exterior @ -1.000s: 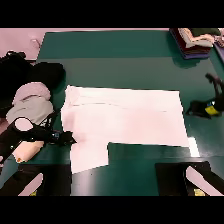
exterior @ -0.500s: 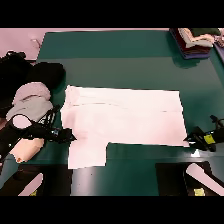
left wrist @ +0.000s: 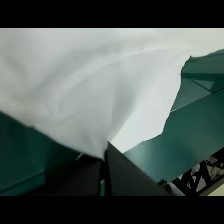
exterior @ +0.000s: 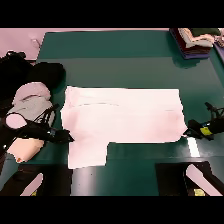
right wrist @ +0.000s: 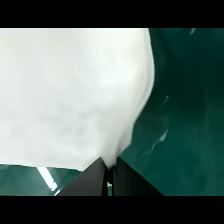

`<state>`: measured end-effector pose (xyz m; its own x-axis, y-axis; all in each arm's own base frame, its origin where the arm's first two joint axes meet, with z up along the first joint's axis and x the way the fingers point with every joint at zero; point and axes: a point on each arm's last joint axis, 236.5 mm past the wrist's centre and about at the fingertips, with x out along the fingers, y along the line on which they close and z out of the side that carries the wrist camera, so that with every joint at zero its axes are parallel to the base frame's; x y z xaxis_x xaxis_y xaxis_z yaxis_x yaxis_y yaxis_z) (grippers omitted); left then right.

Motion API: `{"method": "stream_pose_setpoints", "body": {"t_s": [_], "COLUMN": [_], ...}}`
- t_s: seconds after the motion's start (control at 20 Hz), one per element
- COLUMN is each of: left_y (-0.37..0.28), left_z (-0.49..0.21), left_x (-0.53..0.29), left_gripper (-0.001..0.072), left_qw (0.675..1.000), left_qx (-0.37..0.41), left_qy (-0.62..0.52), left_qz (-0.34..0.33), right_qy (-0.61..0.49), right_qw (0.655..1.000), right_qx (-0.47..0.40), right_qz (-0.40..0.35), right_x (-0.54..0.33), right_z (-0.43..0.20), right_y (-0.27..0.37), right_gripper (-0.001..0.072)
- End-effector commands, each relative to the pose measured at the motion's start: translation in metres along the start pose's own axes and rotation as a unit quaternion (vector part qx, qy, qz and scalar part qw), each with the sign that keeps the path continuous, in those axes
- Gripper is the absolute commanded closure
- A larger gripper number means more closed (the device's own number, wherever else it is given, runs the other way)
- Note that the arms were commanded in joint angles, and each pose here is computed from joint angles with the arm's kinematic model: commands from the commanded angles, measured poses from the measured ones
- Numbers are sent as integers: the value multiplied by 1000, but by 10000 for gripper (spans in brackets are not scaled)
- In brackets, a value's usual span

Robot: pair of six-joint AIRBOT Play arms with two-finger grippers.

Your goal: Fold the shirts.

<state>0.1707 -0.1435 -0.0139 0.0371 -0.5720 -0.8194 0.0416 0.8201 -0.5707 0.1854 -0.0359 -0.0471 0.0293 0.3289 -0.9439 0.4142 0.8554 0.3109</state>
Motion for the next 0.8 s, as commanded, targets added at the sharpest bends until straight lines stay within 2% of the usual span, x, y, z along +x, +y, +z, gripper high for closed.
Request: {"method": "stream_pose_setpoints", "body": {"t_s": [0.0,0.2,0.5,0.75], "left_y": [-7,-26,-13,2], "left_z": [-30,-28,86,183], "left_x": [-23,-50,-61,-44], "left_gripper": [685,685,684,683], "left_qw": [1000,999,989,987], "left_qx": [-2,19,46,31], "left_qy": [5,-28,-129,-143], "left_qz": [15,14,57,67], "right_qy": [-11,-88,-103,-84], "right_qw": [997,992,986,989], "right_qx": [-41,-35,-110,-120], "right_qz": [-62,-81,-76,-13], "right_x": [-38,-73,-77,-51], "right_z": [-21,-12,56,123], "right_y": [-6,-1,45,98], "right_gripper": [700,701,701,700]}}
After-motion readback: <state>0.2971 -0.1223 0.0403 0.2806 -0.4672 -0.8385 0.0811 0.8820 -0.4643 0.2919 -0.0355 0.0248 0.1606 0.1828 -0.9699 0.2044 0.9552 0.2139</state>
